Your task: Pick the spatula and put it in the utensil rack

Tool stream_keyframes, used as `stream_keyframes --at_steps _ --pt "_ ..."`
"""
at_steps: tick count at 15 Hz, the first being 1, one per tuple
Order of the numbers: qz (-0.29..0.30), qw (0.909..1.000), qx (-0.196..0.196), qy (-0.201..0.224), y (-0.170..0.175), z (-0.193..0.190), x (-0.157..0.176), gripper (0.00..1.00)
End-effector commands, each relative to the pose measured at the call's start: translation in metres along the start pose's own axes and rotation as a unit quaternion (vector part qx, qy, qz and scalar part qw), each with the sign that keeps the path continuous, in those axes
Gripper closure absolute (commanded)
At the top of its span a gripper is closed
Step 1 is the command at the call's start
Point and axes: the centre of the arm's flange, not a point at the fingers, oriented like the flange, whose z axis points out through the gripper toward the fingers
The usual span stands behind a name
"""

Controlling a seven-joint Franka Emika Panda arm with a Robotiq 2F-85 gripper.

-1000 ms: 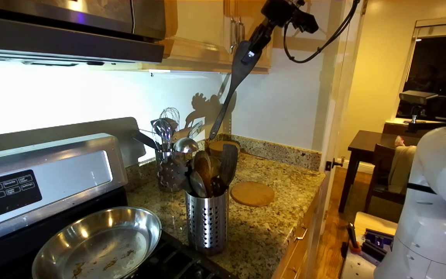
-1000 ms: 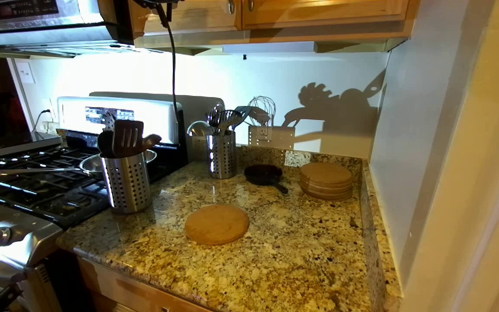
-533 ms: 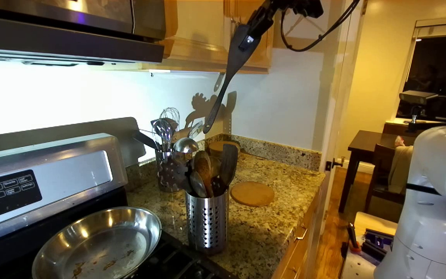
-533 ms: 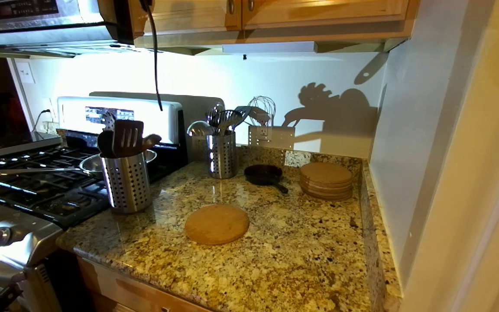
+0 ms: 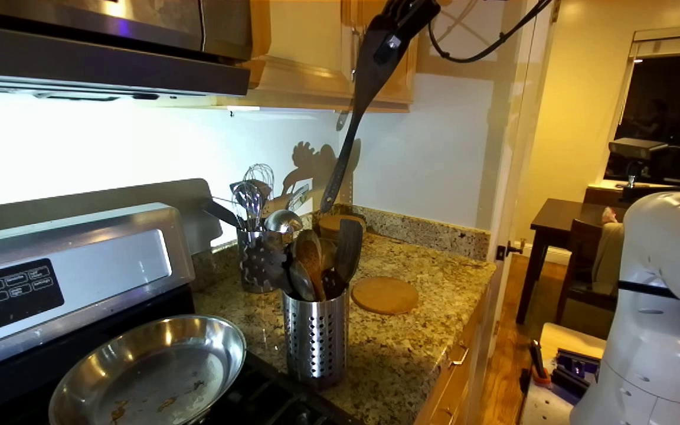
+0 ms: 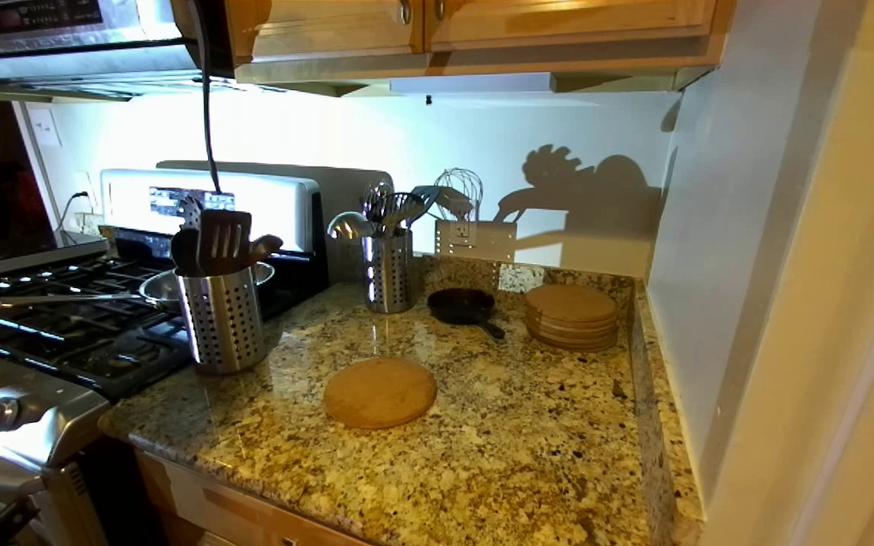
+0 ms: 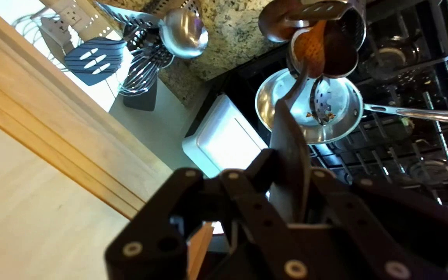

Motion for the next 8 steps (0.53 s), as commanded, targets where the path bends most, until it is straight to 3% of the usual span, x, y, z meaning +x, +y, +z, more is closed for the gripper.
stream_keyframes --at_steps 1,8 --pt "-0.031 0.9992 0.012 -0.022 -0.017 0.01 0.004 0.94" --pt "-0.054 0.9961 0.019 -0.068 -0.03 0.065 0.01 0.94"
